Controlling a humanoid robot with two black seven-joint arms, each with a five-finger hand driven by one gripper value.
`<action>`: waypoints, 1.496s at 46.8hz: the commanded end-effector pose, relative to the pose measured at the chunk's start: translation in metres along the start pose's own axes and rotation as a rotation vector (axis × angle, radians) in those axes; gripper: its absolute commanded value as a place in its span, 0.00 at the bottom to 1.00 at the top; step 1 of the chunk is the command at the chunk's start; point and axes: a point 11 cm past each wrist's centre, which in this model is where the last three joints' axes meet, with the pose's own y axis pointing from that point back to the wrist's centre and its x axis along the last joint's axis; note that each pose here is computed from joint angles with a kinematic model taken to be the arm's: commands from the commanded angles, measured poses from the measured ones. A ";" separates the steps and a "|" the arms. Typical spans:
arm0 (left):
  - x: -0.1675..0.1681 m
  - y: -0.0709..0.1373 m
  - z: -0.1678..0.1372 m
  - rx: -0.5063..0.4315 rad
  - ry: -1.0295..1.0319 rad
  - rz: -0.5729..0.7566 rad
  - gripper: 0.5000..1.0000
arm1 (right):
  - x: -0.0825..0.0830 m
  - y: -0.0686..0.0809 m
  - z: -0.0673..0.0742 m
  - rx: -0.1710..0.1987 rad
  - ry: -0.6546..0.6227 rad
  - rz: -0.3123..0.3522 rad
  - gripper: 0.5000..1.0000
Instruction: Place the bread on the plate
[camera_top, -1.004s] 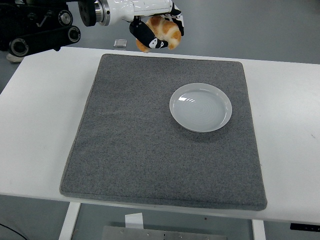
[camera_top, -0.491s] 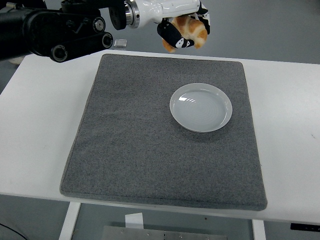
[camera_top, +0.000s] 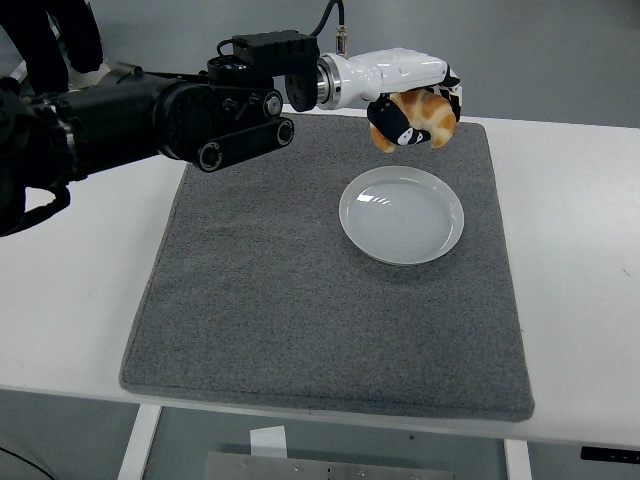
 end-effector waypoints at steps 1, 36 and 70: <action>-0.010 -0.001 -0.004 0.009 0.008 -0.012 0.00 | 0.000 0.000 0.000 0.000 0.000 0.000 0.90; -0.094 0.007 -0.026 0.048 0.043 -0.104 0.00 | 0.000 0.000 0.000 0.000 0.000 0.000 0.91; -0.116 0.012 -0.032 0.062 0.055 -0.110 0.00 | 0.000 0.000 0.000 0.000 0.000 0.000 0.90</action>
